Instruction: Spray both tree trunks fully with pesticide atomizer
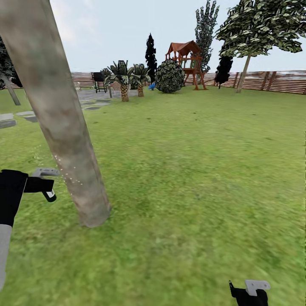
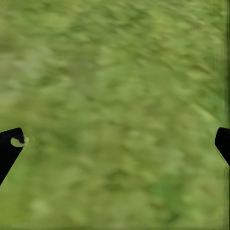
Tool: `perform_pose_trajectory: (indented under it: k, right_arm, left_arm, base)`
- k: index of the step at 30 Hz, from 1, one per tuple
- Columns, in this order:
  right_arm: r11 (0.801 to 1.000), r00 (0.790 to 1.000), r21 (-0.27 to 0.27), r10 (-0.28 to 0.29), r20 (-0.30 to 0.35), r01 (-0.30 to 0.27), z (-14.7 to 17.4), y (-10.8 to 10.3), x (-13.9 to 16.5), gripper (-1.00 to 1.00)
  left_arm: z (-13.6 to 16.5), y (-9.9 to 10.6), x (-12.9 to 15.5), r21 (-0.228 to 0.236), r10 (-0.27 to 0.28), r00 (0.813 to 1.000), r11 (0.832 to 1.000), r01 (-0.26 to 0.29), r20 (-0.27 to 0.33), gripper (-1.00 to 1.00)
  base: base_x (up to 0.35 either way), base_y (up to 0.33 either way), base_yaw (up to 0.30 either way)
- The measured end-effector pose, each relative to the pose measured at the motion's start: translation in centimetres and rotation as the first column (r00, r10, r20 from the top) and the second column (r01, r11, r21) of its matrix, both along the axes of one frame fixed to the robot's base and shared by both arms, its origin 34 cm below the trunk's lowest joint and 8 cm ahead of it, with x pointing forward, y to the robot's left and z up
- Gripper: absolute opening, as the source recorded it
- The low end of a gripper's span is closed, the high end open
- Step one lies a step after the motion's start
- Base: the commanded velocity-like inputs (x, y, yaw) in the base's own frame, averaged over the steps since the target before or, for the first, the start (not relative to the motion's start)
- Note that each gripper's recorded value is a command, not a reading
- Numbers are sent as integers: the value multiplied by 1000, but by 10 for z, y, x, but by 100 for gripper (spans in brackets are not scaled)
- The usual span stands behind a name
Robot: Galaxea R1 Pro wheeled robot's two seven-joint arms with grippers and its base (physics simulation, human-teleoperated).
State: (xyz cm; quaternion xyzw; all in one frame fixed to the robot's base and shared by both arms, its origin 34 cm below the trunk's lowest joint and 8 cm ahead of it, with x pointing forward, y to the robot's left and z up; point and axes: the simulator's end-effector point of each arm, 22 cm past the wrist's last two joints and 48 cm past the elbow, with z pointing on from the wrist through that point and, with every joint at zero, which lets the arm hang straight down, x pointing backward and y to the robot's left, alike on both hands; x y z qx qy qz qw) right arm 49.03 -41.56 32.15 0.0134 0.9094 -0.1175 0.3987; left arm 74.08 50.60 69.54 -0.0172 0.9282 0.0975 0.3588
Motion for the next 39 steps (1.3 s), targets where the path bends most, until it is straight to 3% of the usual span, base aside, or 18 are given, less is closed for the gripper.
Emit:
perform_pose_trajectory:
  k: [6, 18, 26, 32, 36, 39]
  right_arm:
    - [1000, 1000, 1, 0, 0, 0, 0, 1, 0, 100]
    - [1000, 1000, 1, 0, 0, 0, 0, 1, 0, 100]
    - [1000, 1000, 1, 0, 1, 0, 0, 1, 0, 100]
    - [1000, 1000, 0, 0, 2, 0, 0, 1, 1, 100]
    - [1000, 1000, 1, 0, 1, 0, 0, 1, 0, 100]
    - [1000, 1000, 1, 0, 2, 0, 0, 1, 1, 100]
  left_arm:
    - [0, 0, 0, -1, 1, 1000, 1000, -1, 0, -100]
    - [-2, 1, -1, 0, 2, 1000, 1000, -2, -3, -100]
    - [-19, -4, -7, -5, -3, 999, 1000, 3, -32, -100]
    - [-62, -8, -31, -13, -10, 994, 1000, 9, -106, -100]
    - [-111, -34, -50, -60, -36, 982, 998, 25, -184, -100]
    - [-129, -37, -59, -75, -35, 974, 997, 18, -226, -100]
  base:
    - [35, -269, 29]
    - [-212, -217, 260]
    - [117, -242, 50]
    - [239, -188, 0]
    - [241, -186, 81]
    - [241, -186, 246]
